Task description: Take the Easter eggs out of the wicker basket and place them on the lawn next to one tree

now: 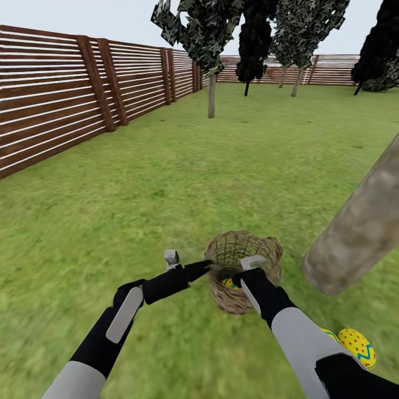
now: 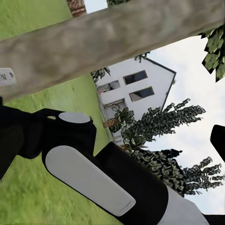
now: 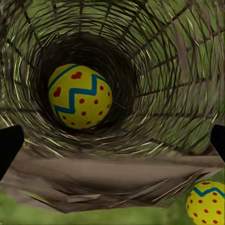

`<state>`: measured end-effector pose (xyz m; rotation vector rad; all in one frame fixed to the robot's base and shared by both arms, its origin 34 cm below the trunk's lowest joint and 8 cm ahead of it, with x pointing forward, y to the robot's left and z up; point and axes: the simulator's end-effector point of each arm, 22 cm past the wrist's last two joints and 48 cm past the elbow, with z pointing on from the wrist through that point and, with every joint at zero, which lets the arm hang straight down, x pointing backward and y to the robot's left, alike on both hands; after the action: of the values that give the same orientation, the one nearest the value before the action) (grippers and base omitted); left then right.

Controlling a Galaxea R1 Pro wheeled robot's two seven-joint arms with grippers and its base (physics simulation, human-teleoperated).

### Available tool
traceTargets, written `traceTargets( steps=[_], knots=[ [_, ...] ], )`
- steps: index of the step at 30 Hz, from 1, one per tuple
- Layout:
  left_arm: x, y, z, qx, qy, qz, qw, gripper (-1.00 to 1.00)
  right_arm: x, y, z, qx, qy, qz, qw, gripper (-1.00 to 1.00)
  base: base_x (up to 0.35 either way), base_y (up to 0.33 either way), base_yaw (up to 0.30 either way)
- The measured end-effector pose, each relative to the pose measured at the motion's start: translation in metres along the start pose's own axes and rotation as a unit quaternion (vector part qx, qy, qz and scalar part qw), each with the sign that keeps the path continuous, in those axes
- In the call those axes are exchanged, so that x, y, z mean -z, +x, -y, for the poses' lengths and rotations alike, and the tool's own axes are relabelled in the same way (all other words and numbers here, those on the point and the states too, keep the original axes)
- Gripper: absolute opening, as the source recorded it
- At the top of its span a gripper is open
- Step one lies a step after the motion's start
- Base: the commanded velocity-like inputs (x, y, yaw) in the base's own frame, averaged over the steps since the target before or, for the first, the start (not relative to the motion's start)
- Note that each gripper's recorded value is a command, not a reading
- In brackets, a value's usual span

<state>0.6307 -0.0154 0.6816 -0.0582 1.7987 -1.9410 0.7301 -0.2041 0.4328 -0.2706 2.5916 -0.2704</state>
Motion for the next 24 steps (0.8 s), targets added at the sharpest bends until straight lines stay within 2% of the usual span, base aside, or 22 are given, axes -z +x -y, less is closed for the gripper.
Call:
traceTargets(
  steps=[17, 24],
  knots=[
    [0.0014, -0.0014, 0.0026, -0.004, 0.0, 0.0, 1.0, 1.0, 0.0019, -0.0009, 0.0004, 0.0, 0.0, 0.001, 1.0, 1.0, 0.0, 0.0, 0.292],
    [0.0018, -0.0019, 0.003, -0.003, 0.0, 0.0, 1.0, 1.0, 0.0017, -0.0004, -0.0002, -0.001, -0.003, 0.002, 1.0, 1.0, 0.0, 0.0, 0.068]
  ],
)
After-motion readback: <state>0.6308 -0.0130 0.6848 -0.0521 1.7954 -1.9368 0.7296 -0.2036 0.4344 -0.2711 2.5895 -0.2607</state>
